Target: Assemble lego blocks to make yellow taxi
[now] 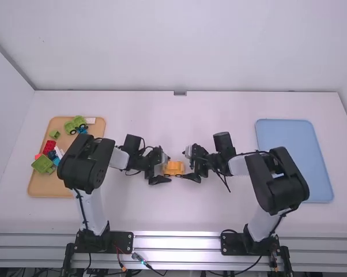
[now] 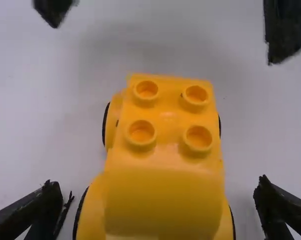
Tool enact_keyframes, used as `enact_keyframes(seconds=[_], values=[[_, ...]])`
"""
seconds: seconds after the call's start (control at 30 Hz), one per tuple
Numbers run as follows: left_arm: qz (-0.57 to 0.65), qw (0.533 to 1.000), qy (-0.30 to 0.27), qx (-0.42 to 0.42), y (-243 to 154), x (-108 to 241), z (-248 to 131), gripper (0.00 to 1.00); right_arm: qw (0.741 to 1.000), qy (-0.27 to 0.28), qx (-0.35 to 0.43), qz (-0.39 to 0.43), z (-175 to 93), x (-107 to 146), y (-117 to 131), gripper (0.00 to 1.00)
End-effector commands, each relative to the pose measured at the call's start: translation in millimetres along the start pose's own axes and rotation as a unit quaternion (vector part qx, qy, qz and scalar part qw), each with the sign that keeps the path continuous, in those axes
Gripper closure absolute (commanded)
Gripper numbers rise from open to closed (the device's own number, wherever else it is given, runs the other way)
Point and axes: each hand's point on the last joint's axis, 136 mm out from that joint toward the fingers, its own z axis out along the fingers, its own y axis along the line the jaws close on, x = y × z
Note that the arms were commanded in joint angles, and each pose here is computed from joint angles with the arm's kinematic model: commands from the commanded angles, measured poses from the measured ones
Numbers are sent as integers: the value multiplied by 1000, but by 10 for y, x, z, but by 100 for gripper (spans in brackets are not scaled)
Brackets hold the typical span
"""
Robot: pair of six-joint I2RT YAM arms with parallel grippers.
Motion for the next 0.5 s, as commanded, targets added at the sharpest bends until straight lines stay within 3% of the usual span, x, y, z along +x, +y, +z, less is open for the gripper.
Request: enact_keyframes(seconds=[0.0,0.17,0.47], values=[[44,999,-2,-12,91,-189,-101,1,1000,-3,5,9,-7,-48,39,1],[40,997,46,-37,164,-314,-276,1,1000,8,18,9,83,-39,35,1],[73,994,53,-56,122,-559,-595,1,1000,9,-20,20,379,112,12,1]])
